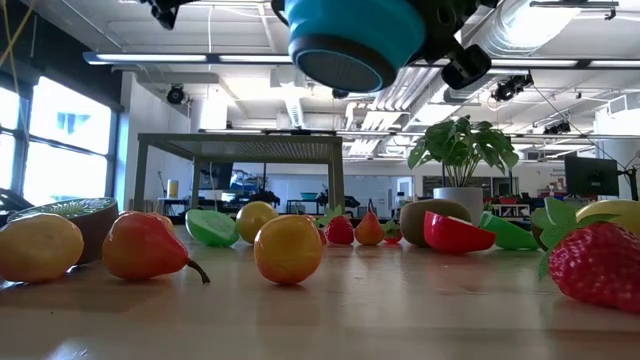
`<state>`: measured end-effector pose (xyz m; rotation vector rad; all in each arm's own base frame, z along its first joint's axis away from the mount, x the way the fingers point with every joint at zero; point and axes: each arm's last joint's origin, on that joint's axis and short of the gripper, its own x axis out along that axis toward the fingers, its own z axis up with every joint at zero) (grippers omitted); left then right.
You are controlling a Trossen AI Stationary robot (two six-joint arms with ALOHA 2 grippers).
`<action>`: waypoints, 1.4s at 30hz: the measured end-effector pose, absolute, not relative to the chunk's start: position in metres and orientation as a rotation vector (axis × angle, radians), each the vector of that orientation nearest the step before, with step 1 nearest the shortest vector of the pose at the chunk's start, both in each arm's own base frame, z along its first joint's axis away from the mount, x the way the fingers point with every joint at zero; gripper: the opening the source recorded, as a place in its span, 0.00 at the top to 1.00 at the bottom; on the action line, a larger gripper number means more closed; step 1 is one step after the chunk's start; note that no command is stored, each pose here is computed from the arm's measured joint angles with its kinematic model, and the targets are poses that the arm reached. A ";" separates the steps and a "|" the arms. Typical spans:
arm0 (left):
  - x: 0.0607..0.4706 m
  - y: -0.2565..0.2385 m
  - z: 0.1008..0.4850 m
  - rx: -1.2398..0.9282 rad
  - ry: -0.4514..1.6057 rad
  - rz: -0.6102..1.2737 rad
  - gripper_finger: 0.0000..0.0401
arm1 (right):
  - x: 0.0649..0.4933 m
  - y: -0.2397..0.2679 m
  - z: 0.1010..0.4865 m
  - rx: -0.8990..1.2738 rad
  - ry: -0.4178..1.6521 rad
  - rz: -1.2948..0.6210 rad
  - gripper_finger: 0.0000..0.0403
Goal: Pick & Place Fruit
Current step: Put the strainer bowl on the shelf
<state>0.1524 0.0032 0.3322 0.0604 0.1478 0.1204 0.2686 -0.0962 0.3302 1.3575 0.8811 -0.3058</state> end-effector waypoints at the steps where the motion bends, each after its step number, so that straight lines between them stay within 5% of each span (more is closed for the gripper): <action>1: 0.155 0.000 0.335 0.084 0.161 0.130 1.00 | 0.269 -0.096 0.330 1.359 0.882 -0.303 0.99; 20: 0.202 -0.048 0.339 0.343 0.495 0.070 1.00 | 0.264 -0.090 0.327 1.387 0.968 -0.292 0.99; 34: 0.218 -0.066 0.359 0.543 0.473 0.091 1.00 | 0.262 -0.074 0.323 1.407 1.080 -0.291 0.99; 42: 0.227 -0.070 0.357 0.532 0.451 0.089 0.76 | 0.263 -0.070 0.323 1.401 1.091 -0.283 0.99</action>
